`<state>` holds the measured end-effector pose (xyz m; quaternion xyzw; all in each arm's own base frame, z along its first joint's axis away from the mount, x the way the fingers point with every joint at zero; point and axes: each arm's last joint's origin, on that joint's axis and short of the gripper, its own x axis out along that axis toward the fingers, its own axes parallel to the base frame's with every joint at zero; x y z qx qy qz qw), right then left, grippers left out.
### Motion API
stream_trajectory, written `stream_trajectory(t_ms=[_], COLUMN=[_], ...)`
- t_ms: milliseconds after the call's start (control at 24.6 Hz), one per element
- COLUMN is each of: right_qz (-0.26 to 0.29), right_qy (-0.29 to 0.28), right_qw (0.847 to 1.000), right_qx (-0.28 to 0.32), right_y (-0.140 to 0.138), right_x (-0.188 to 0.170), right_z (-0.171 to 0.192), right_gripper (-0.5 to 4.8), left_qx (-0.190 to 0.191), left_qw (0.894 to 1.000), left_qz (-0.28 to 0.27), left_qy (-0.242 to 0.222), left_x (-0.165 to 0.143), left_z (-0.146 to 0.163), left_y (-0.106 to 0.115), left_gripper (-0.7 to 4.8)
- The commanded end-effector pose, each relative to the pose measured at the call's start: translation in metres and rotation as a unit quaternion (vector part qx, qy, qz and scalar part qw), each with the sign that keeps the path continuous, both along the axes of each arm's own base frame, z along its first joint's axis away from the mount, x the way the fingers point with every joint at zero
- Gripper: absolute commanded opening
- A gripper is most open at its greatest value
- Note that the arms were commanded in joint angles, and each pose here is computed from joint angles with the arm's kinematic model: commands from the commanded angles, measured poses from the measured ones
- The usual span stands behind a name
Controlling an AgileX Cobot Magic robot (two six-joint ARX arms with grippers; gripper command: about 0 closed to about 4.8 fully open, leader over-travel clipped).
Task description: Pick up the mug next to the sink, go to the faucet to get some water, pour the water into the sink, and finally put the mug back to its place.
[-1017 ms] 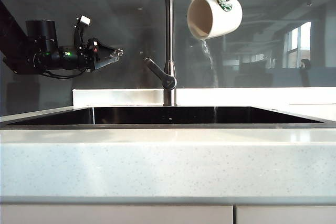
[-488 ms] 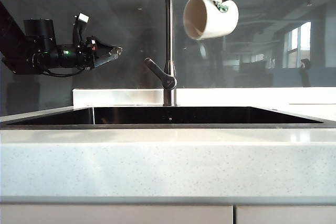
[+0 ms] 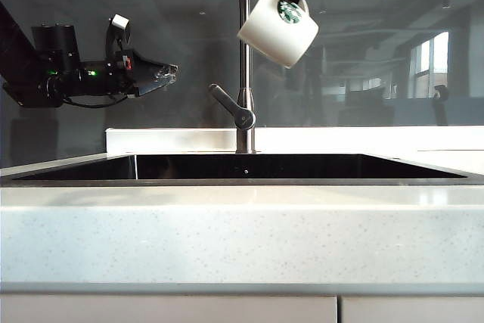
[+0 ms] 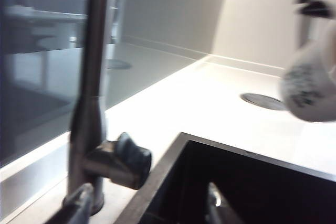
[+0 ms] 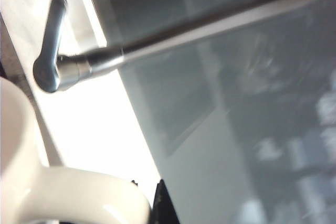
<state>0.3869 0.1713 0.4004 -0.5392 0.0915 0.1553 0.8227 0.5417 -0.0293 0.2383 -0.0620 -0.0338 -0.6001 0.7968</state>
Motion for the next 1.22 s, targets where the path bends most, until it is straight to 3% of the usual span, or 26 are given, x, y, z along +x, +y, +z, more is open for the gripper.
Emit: stream_trajectory(t_ms=[41,244,366,773,935,1098,1220], right_qz=[-0.059,-0.078,-0.110,-0.146,-0.140,-0.135,-0.130], right_qy=[0.023,0.102,0.134,0.174,0.169,0.175,0.175], right_qw=[0.992,0.968,0.950,0.923,0.908,0.904,0.902], right_qx=[0.106,0.216,0.259,0.310,0.356,0.366,0.372], right_y=[-0.031,-0.084,-0.116,-0.160,-0.183,-0.195,-0.200], right_x=[0.004,0.018,0.024,0.032,0.034,0.032,0.032], right_z=[0.008,-0.005,-0.022,-0.080,-0.092,-0.095,-0.095], right_gripper=[-0.05,-0.05,-0.05,-0.05,-0.05,-0.05,-0.05], left_qx=[-0.009,-0.031,-0.043,-0.046,-0.049,-0.028,-0.004], left_qw=[1.000,0.997,0.997,0.995,0.993,0.995,0.996], left_qz=[-0.011,-0.031,-0.032,-0.022,0.015,0.072,0.082], left_qy=[-0.015,-0.068,-0.063,-0.083,-0.110,-0.064,-0.035], left_x=[-0.006,-0.025,-0.029,-0.028,-0.021,-0.003,0.003], left_z=[0.014,0.034,0.039,0.040,0.037,0.018,0.006], left_y=[0.012,0.020,0.021,0.021,0.022,0.022,0.022], left_gripper=[2.84,2.88,2.88,2.85,2.73,2.74,2.74])
